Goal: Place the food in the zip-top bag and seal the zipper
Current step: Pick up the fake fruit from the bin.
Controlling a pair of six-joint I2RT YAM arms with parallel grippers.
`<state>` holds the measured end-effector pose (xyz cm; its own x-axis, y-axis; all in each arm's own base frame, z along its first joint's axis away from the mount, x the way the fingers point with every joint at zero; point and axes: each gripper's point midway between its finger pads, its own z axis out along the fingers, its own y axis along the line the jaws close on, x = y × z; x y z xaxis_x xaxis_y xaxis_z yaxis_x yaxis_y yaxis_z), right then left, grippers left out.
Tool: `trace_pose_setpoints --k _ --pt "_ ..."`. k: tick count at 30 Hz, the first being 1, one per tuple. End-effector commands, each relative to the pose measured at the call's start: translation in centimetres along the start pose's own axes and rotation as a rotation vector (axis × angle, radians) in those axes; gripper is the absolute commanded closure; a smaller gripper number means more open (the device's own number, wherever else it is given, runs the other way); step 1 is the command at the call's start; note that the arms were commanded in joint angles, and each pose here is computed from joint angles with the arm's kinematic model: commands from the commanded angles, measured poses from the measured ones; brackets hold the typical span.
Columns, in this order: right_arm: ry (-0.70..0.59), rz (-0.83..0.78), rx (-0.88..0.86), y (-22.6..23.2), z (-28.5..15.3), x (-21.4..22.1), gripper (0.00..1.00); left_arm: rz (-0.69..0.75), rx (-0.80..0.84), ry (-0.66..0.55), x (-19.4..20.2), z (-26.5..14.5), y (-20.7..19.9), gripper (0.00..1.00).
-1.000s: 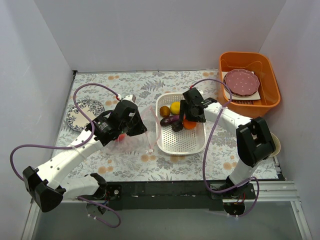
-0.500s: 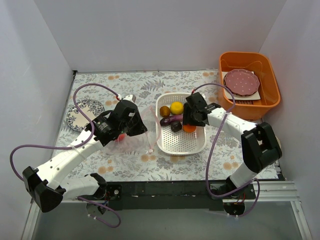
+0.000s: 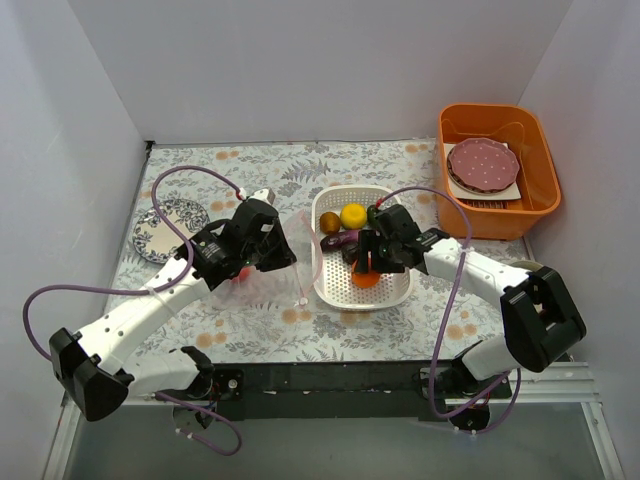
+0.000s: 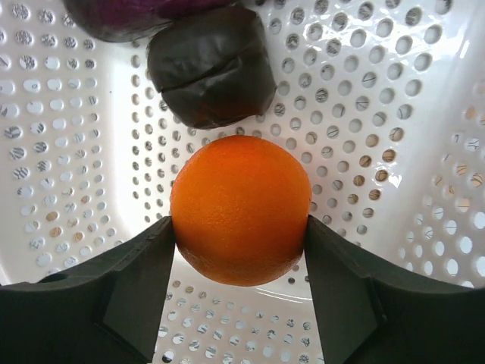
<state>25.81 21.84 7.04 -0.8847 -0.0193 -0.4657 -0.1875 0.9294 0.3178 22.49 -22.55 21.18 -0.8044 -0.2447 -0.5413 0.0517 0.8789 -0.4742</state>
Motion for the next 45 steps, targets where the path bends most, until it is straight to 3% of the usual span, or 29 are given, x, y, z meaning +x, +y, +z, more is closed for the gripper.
trace_pose_setpoints --k 1,12,18,22,29,45 --pt "0.024 -0.037 -0.021 0.3 0.2 1.0 0.23 0.004 0.038 -0.035 -1.1 -0.9 -1.0 1.00" --pt "0.011 -0.042 -0.029 0.7 0.3 0.5 0.17 -0.005 0.032 -0.026 -0.7 -0.9 -0.7 1.00" --pt "0.011 -0.043 -0.029 0.9 0.2 0.4 0.33 -0.004 0.027 -0.027 -0.6 -1.0 -0.5 1.00" --pt "-0.013 -0.030 -0.041 1.3 -0.6 0.0 0.38 -0.002 0.031 -0.023 -0.5 -0.9 -0.5 1.00" --pt "-0.122 0.018 -0.184 4.7 -4.1 -2.0 0.45 0.001 0.031 -0.010 -0.2 -0.6 -0.5 1.00" --pt "-0.311 -0.008 -0.598 14.1 -11.2 -5.3 0.44 0.016 0.030 0.012 0.3 -0.3 -0.4 1.00"
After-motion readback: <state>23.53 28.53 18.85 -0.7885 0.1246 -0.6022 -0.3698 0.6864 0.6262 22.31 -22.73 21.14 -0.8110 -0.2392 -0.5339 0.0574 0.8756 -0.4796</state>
